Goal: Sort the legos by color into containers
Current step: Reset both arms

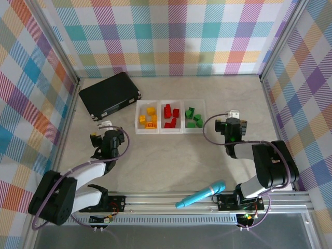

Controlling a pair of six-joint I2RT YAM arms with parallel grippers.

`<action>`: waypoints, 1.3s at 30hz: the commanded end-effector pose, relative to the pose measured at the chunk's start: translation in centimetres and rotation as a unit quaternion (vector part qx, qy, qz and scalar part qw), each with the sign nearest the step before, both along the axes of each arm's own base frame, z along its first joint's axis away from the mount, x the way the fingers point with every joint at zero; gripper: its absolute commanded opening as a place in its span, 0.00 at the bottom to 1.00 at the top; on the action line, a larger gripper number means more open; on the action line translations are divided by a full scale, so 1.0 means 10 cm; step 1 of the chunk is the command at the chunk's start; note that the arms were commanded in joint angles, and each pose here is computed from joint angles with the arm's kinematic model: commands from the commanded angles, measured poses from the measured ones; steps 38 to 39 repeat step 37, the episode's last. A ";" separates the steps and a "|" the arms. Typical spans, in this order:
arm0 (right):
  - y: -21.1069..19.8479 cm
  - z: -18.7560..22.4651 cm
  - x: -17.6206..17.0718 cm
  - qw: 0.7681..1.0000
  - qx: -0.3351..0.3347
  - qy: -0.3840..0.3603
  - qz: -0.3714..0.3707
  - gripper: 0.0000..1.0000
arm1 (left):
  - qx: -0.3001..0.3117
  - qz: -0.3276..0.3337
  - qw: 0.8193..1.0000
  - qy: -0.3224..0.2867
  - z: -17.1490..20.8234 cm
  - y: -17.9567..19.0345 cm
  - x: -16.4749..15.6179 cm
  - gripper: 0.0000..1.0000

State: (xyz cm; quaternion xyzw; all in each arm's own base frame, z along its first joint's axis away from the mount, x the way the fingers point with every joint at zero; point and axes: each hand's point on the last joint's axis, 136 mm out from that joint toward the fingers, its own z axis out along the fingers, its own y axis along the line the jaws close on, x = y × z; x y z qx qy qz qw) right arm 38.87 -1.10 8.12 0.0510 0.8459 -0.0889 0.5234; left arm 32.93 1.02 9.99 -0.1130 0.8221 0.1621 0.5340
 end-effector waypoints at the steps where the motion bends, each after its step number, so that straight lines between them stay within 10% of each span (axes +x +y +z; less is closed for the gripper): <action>1: 0.09 0.17 0.14 0.996 0.073 -0.028 0.049 0.99 | 0.001 -0.029 0.999 -0.042 0.22 -0.09 0.36 0.99; 13: 0.20 0.10 0.09 0.992 0.072 -0.050 0.087 0.99 | -0.090 -0.148 0.985 -0.021 -0.17 -0.20 0.72 1.00; 39: 0.28 0.10 0.09 0.989 0.080 -0.042 0.116 0.99 | -0.090 -0.147 0.985 -0.020 -0.17 -0.19 0.71 1.00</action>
